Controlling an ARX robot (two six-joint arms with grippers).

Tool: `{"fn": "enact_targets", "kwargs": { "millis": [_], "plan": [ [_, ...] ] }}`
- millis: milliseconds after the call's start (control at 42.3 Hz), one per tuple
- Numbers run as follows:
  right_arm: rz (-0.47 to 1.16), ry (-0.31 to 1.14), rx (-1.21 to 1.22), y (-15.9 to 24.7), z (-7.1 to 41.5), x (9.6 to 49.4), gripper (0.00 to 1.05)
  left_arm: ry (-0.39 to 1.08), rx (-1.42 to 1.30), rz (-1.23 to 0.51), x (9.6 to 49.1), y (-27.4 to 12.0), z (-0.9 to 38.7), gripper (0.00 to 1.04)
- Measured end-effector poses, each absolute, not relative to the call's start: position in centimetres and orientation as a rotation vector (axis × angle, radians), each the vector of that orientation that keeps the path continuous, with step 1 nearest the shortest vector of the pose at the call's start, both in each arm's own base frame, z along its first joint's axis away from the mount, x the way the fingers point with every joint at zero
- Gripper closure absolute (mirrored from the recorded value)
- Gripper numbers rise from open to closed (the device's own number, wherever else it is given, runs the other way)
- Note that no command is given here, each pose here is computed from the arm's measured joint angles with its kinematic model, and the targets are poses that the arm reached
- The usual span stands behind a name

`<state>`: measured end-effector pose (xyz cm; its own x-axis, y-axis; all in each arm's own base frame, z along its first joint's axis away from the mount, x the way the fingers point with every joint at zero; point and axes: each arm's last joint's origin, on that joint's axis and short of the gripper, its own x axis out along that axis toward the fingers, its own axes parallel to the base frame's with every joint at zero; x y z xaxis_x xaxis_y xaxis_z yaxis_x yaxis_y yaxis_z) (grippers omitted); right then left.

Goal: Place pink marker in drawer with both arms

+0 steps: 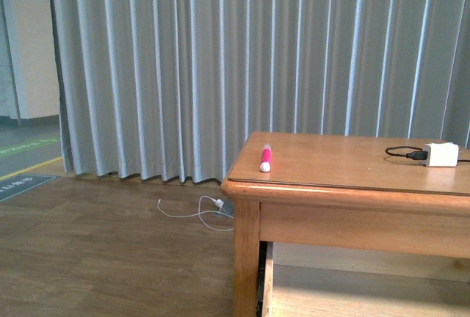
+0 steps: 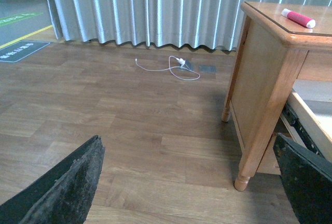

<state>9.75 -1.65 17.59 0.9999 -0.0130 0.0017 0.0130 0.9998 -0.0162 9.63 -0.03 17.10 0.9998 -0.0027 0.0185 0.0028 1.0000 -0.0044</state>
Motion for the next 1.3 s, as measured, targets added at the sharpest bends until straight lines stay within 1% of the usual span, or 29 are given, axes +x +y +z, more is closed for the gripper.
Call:
{"fn": "enact_targets", "kwargs": {
  "millis": [24,71,236,307,378,520,614,685,780,850,921,992,1087,1299],
  "plan": [
    [-0.011,-0.006,-0.017,-1.6,17.4,9.7,0.63,-0.018,-0.004,-0.003,9.6,0.0,17.1,0.06],
    [-0.001,-0.001,-0.013,-1.4,16.6,9.8,0.53,-0.019,-0.004,-0.003,9.6,0.0,17.1,0.06],
    [-0.002,-0.003,-0.011,-1.4,16.6,9.7,0.16,-0.019,-0.004,-0.003,9.6,0.0,17.1,0.06],
    [-0.002,-0.003,-0.01,-1.4,16.6,9.7,0.07,-0.018,-0.004,-0.003,9.6,0.0,17.1,0.06],
    [-0.002,-0.003,-0.01,-1.4,16.6,9.7,0.09,-0.018,-0.004,-0.003,9.6,0.0,17.1,0.06],
    [-0.002,-0.003,-0.01,-1.4,16.6,9.7,0.09,-0.019,-0.004,-0.003,9.6,0.0,17.1,0.06],
    [-0.002,-0.003,-0.01,-1.4,16.6,9.7,0.09,-0.011,-0.072,0.098,9.8,-0.2,17.1,0.06],
    [-0.002,-0.003,-0.01,-1.4,16.6,9.7,0.09,0.034,-0.111,0.132,10.2,-0.6,16.9,0.06],
    [-0.002,-0.003,-0.01,-1.4,16.6,9.7,0.09,0.061,-0.132,0.088,11.0,-1.5,17.8,0.06],
    [-0.002,-0.003,-0.01,-1.4,16.6,9.7,0.09,0.045,-0.139,0.026,12.4,-2.3,20.2,0.06],
    [-0.002,-0.003,-0.01,-1.4,16.6,9.7,0.09,0.038,-0.123,-0.031,14.7,-3.2,22.6,0.06],
    [-0.001,-0.003,-0.01,-1.4,16.6,9.7,0.09,0.055,-0.096,-0.083,16.8,-4.1,23.9,0.06],
    [-0.001,-0.003,-0.01,-1.4,16.6,9.7,0.09,0.078,-0.063,-0.136,19.6,-5.2,25.0,0.06],
    [-0.001,-0.003,-0.01,-1.4,16.6,9.7,0.09,0.143,-0.015,-0.229,26.3,-8.0,26.2,0.06]
  ]
}}
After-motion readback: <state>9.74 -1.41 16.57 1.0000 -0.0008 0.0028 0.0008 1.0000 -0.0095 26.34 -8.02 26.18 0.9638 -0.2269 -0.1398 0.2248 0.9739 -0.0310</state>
